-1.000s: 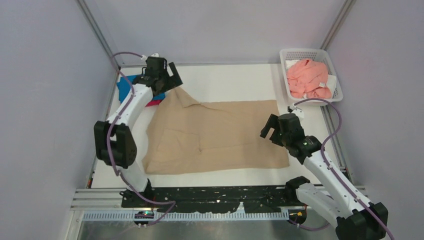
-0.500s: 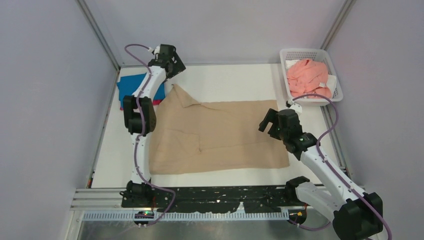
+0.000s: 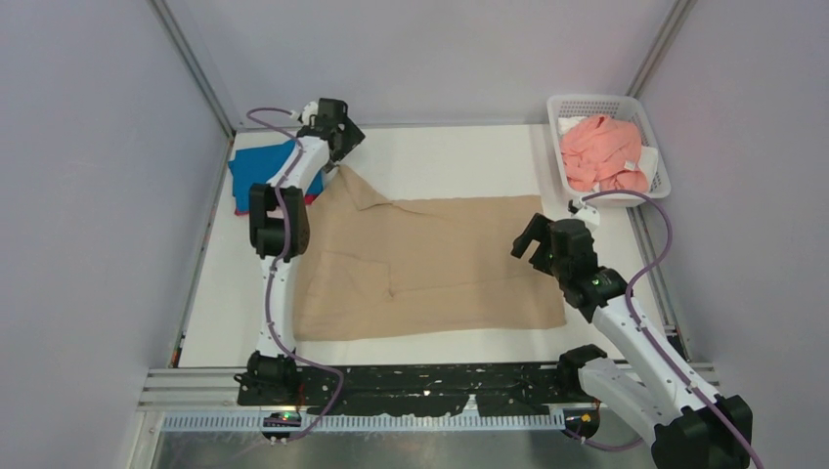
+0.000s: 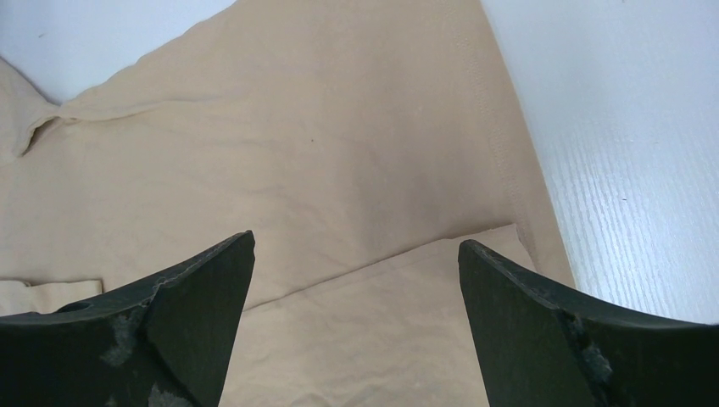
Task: Fold and stack the t-shirts
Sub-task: Grab the side of the flattened tshirt furthest away from the robot with both arms
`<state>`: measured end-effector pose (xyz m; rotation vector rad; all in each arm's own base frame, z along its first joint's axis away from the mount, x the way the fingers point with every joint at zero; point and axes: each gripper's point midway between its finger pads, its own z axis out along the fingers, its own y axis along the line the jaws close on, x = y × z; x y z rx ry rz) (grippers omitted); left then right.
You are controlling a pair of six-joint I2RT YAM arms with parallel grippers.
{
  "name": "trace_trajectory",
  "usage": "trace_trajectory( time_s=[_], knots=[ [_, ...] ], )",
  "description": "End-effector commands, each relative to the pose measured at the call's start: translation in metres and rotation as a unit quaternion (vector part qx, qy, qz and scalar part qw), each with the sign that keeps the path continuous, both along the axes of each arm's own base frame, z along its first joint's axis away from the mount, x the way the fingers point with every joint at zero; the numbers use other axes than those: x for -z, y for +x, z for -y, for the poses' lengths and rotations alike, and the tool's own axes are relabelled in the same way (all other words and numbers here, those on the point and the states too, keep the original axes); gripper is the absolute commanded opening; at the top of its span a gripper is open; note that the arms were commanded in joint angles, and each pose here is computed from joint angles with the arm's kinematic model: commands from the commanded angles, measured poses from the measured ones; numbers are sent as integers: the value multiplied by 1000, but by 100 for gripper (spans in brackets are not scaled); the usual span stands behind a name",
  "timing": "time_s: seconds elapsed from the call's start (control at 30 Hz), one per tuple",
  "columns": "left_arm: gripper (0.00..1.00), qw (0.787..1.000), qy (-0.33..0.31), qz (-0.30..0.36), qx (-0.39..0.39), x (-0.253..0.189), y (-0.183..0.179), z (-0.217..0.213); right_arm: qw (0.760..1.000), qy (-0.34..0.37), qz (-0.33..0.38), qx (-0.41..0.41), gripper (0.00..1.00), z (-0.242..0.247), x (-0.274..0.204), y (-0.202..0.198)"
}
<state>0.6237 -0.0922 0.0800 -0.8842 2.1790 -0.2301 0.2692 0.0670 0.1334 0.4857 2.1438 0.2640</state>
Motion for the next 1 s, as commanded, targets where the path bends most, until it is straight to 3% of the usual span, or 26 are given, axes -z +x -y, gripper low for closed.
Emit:
trace_trajectory(
  time_s=[0.0, 0.2, 0.37, 0.53, 0.77, 0.9, 0.97],
  knots=[
    [99, 998, -42, 9, -50, -3, 4, -8, 999, 8, 26, 23, 95, 5, -10, 7],
    [99, 988, -101, -7, -113, 22, -8, -9, 999, 13, 28, 26, 95, 5, -13, 8],
    [89, 987, -103, -3, -125, 23, -6, -11, 999, 13, 37, 33, 95, 8, -16, 7],
    [62, 987, -107, -7, -119, 24, -6, -9, 998, 15, 38, 44, 95, 11, -15, 6],
    [32, 987, -110, -7, -116, 24, -8, -7, 999, 15, 26, 45, 95, 10, -10, 9],
    [4, 987, -110, -8, -116, 25, -9, -8, 998, 13, 27, 49, 95, 11, -10, 10],
    [0, 987, -110, -9, -114, 25, -9, -7, 998, 12, 28, 55, 95, 12, -9, 12]
  ],
)
